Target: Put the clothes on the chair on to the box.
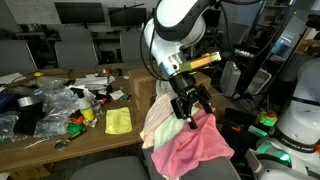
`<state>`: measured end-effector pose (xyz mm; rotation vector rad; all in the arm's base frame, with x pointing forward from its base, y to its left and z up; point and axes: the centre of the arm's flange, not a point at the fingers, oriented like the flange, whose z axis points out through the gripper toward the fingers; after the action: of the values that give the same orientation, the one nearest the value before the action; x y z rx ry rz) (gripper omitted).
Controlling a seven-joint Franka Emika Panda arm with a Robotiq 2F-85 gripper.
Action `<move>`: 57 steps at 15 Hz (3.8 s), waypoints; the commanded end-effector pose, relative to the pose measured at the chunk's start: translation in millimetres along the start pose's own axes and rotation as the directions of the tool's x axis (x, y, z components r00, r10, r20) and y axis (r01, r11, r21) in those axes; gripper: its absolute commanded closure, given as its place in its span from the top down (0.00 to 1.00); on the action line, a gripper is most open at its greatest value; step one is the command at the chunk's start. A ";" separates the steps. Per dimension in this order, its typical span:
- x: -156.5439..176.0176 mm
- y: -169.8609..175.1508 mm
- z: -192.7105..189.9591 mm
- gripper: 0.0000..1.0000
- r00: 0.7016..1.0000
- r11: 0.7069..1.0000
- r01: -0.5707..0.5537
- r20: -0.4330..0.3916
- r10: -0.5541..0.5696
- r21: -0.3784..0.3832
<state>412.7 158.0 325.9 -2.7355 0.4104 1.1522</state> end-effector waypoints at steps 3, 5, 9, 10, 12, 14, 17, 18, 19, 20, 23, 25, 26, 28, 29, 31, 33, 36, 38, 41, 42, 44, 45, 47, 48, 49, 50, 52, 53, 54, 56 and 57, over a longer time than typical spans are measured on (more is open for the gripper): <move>-4.8 -5.0 6.3 1.00 0.999 1.000 -0.026 -0.031 0.026 0.001; -3.4 -5.1 5.4 1.00 0.999 1.000 -0.027 -0.033 0.027 -0.001; -3.9 -5.0 2.5 0.70 0.999 1.000 -0.027 -0.034 0.027 0.002; -4.5 -4.9 1.8 0.61 0.999 1.000 -0.026 -0.036 0.026 0.001; -4.1 -4.9 0.2 0.44 0.999 1.000 -0.028 -0.036 0.028 0.001; -5.6 -5.2 -2.5 0.31 0.999 1.000 -0.028 -0.041 0.028 -0.001; -9.8 -2.4 -9.7 0.08 0.998 0.999 -0.036 -0.058 0.036 -0.003; -12.8 -0.1 -13.4 0.06 0.997 0.999 -0.039 -0.069 0.039 0.001; -17.0 3.0 -18.2 0.04 0.995 0.999 -0.049 -0.086 0.049 0.002; -22.1 6.7 -24.2 0.02 0.992 0.998 -0.063 -0.108 0.063 0.006; -45.2 22.3 -50.9 0.06 0.969 0.991 -0.132 -0.207 0.132 0.013; -62.2 34.0 -72.7 0.07 0.941 0.981 -0.191 -0.281 0.191 0.028; -71.6 42.3 -86.6 0.06 0.923 0.975 -0.217 -0.315 0.220 0.046; -87.5 56.8 -112.6 0.06 0.888 0.964 -0.255 -0.376 0.266 0.080; -94.8 64.3 -126.1 0.06 0.870 0.957 -0.273 -0.399 0.289 0.100; -108.8 79.3 -151.0 0.06 0.844 0.950 -0.279 -0.437 0.312 0.140; -119.7 93.0 -174.5 0.06 0.821 0.939 -0.291 -0.456 0.344 0.184; -120.9 110.7 -205.3 0.06 0.799 0.920 -0.316 -0.459 0.389 0.230; -116.2 120.1 -222.3 0.06 0.788 0.905 -0.339 -0.448 0.422 0.256; -105.0 134.8 -245.9 0.06 0.779 0.883 -0.364 -0.424 0.463 0.295; -100.3 140.9 -254.2 0.06 0.778 0.874 -0.375 -0.408 0.478 0.309; -91.9 155.1 -269.4 0.06 0.773 0.853 -0.401 -0.376 0.511 0.333; -87.3 163.2 -276.0 0.06 0.775 0.844 -0.409 -0.356 0.522 0.348; -80.3 180.0 -288.0 0.06 0.774 0.822 -0.431 -0.316 0.549 0.371; -76.5 187.3 -292.5 0.06 0.772 0.813 -0.440 -0.301 0.559 0.381; -73.8 194.5 -296.8 0.06 0.771 0.803 -0.449 -0.285 0.570 0.392; -70.6 200.2 -300.3 0.06 0.768 0.794 -0.457 -0.272 0.580 0.402; -64.9 210.7 -307.4 0.06 0.760 0.771 -0.471 -0.248 0.601 0.428; -61.7 214.3 -311.1 0.06 0.754 0.759 -0.476 -0.238 0.612 0.445; -59.7 217.7 -315.2 0.06 0.750 0.748 -0.483 -0.226 0.622 0.456; -55.4 223.5 -323.6 0.06 0.741 0.727 -0.495 -0.206 0.639 0.477; -54.1 226.7 -328.2 0.06 0.740 0.718 -0.496 -0.195 0.644 0.489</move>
<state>511.0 -113.4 567.3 -2.5318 1.4356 0.5168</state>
